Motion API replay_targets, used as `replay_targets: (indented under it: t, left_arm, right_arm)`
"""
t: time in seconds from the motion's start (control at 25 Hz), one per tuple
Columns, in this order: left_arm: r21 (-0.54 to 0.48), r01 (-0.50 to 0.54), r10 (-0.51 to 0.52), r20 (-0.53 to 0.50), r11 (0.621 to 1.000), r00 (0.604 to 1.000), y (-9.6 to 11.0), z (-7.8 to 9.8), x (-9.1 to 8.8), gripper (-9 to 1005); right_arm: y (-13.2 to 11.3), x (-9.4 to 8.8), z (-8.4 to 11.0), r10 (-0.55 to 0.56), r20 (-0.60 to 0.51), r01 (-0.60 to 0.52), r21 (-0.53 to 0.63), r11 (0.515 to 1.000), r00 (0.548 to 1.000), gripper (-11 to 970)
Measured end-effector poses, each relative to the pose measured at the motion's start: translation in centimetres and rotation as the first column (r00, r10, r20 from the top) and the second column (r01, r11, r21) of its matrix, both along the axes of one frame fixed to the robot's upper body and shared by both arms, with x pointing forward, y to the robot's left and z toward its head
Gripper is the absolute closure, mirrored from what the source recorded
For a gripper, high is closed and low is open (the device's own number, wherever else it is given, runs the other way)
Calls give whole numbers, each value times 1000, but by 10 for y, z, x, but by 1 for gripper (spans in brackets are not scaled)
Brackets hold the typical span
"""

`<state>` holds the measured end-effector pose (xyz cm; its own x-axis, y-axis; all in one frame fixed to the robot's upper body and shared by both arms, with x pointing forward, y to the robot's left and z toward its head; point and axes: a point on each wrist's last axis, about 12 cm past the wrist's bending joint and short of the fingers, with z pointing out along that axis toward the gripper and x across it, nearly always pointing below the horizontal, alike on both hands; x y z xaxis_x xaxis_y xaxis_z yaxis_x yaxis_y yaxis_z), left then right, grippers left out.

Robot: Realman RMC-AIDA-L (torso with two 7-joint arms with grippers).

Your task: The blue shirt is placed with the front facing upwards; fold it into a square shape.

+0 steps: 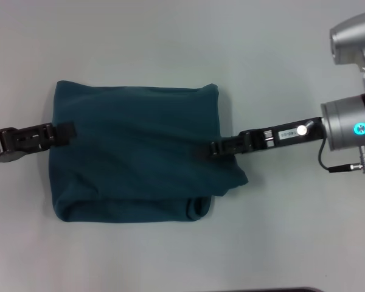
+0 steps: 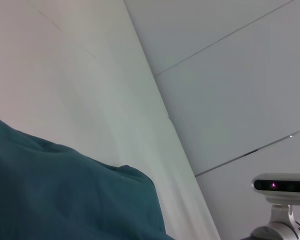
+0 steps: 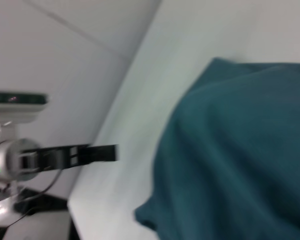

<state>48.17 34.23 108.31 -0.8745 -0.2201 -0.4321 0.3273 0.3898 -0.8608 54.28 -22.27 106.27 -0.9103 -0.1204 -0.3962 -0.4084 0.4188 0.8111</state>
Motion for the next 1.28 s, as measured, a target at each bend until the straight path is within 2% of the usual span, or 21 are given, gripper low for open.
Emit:
replay_targets:
  t: [0.12,0.24,0.4,0.56,0.76,0.88,1.04,1.28]
  left_arm:
    - [-1,3,-3,4,1000,1000,-1,0,0,262]
    - [-4,6,-6,4,1000,1000,-2,0,0,261]
    - [-5,8,-8,6,1000,1000,-2,0,0,261]
    - [-6,8,-8,7,1000,1000,-2,1,0,260]
    - [-10,12,-12,11,1000,1000,-4,1,1,260]
    - [-13,11,-11,22,1000,1000,-5,1,1,260]
    - [-15,5,-5,35,1000,999,-4,0,0,260]
    - [-8,1,0,52,1000,999,-1,0,-2,259]
  right_arm:
    - [-8,3,-2,-41,12,41,-20,999,999,93]
    - [-7,1,1,-20,19,20,-4,1000,1000,94]
    - [-6,-1,25,66,77,-74,104,992,995,94]
    - [-19,6,43,32,149,-54,145,988,988,94]
    - [-28,25,43,-80,208,64,82,995,975,94]
    - [-25,32,41,-85,212,82,25,996,973,94]
    - [-23,40,38,-85,182,97,-56,994,980,95]
    - [-17,45,34,-115,79,125,-132,983,990,95]
